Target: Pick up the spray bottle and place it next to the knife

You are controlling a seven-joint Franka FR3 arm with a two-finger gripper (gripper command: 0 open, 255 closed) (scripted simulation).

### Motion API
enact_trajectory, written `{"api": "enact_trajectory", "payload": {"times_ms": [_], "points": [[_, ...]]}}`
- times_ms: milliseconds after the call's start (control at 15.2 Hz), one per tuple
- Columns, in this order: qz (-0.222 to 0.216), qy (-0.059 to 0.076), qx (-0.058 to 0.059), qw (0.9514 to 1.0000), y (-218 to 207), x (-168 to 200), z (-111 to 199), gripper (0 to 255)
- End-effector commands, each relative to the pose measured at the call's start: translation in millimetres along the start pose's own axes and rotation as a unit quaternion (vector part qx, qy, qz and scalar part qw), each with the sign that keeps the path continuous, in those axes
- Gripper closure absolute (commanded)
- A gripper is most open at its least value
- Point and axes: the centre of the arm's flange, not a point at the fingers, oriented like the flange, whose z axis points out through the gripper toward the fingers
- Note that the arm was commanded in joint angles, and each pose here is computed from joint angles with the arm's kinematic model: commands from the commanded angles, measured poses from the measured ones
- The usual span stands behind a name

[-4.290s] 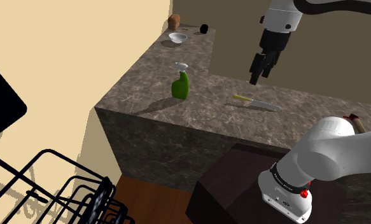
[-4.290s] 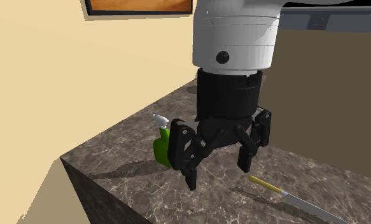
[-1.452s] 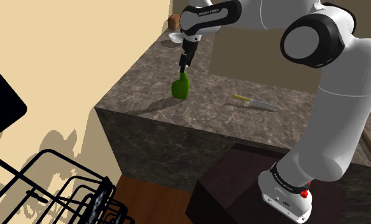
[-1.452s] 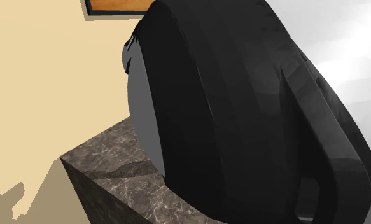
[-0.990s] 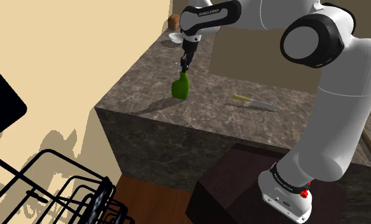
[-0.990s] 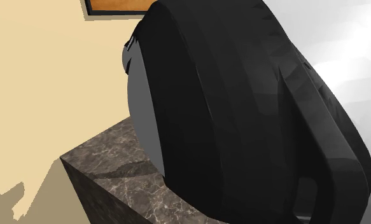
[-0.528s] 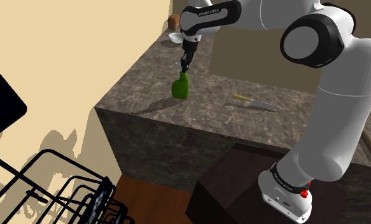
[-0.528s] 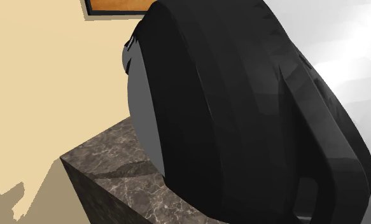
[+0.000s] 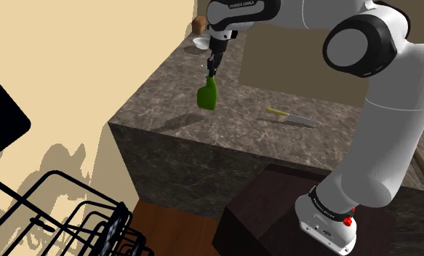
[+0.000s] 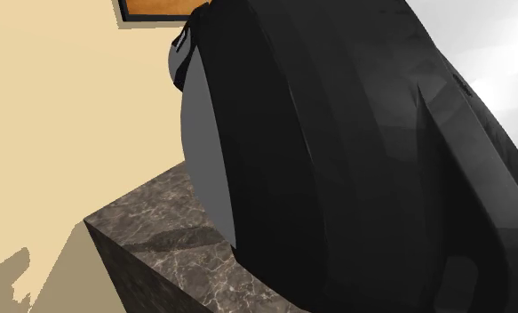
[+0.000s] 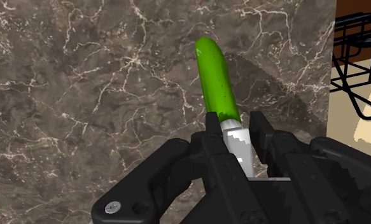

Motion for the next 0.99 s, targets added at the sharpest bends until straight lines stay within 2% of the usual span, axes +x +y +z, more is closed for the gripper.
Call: {"api": "enact_trajectory", "payload": {"times_ms": [0,924], "points": [[0.000,0.000,0.000,1.0000,-2,1,-10,255],[0.000,0.000,0.000,1.0000,-6,7,-84,255]]}}
